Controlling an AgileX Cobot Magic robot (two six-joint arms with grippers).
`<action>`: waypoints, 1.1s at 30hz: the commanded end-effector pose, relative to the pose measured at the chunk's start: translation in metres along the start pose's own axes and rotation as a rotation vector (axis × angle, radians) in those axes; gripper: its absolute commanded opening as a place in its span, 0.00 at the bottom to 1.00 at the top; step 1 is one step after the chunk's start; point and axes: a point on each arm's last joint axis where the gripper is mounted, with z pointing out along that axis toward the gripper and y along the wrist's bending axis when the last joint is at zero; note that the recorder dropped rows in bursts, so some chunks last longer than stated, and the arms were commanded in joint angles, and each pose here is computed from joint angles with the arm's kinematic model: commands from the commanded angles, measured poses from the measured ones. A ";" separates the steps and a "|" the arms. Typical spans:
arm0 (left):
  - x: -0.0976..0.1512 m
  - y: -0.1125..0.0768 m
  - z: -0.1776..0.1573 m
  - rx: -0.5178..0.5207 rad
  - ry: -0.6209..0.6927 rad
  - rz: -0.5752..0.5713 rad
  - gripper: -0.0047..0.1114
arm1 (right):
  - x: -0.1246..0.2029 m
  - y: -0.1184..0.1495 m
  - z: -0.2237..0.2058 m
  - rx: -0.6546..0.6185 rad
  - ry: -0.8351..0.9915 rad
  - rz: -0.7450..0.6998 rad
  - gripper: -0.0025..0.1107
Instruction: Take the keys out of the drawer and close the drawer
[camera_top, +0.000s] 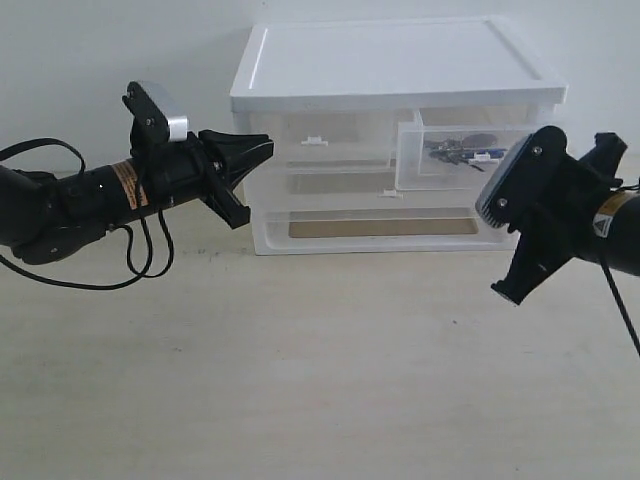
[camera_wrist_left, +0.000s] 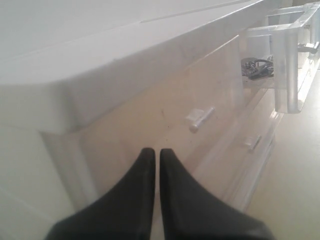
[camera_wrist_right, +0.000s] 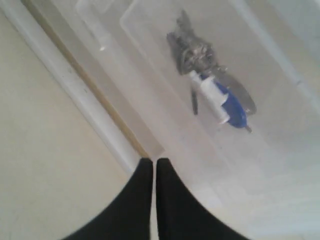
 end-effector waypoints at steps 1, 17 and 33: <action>0.001 0.013 0.002 -0.103 0.020 -0.046 0.08 | 0.001 0.003 -0.013 0.002 0.000 0.027 0.02; 0.001 0.013 0.002 -0.104 0.019 -0.069 0.08 | -0.027 -0.024 -0.058 0.061 -0.125 0.923 0.48; 0.000 0.013 0.002 -0.104 0.015 -0.112 0.08 | -0.037 -0.029 -0.055 -0.008 -0.135 1.325 0.41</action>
